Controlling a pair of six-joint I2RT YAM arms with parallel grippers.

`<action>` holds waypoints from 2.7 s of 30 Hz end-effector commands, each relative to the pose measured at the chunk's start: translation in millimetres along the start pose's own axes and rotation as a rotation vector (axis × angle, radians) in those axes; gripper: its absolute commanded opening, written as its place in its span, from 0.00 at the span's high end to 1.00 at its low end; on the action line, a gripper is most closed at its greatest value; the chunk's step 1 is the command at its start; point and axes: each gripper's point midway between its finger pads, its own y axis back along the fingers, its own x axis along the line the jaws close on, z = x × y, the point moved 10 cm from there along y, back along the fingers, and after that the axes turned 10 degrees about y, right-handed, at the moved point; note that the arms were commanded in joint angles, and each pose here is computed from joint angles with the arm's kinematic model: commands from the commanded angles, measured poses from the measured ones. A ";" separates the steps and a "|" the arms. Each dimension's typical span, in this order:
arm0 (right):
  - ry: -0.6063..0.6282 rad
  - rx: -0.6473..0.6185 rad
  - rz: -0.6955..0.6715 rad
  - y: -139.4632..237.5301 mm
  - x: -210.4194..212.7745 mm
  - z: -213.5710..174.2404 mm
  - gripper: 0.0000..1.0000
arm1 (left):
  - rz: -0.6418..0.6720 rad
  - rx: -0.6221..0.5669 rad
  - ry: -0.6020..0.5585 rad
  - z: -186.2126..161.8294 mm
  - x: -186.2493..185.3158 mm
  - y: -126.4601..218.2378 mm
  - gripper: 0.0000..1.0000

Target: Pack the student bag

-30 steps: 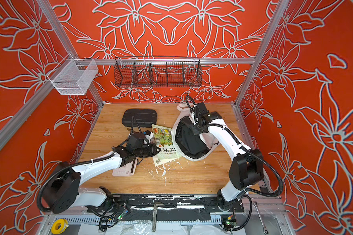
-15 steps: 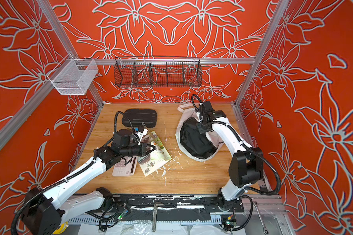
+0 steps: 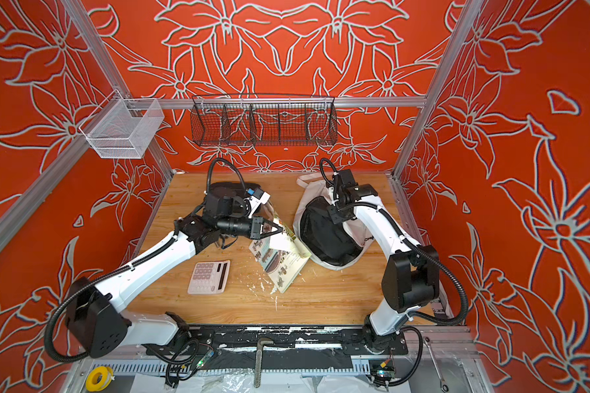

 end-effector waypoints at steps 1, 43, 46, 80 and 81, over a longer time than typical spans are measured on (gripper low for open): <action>0.013 -0.044 -0.022 15.9 -5.9 14.3 1.00 | -0.101 0.110 -0.090 3.0 -19.7 -21.0 1.00; 0.041 0.020 0.030 18.1 -2.0 10.9 1.00 | 0.345 0.257 0.075 -55.3 115.0 -68.1 0.42; 0.042 0.018 0.034 18.2 -1.8 10.6 1.00 | 0.407 0.180 0.099 -54.5 119.6 -55.6 0.04; 0.130 -0.064 0.149 20.3 18.7 2.1 1.00 | 0.179 0.258 0.149 -39.2 198.5 -90.1 0.27; 0.131 -0.061 0.151 18.7 18.9 1.9 1.00 | 0.176 0.256 0.146 -39.6 198.0 -89.5 0.31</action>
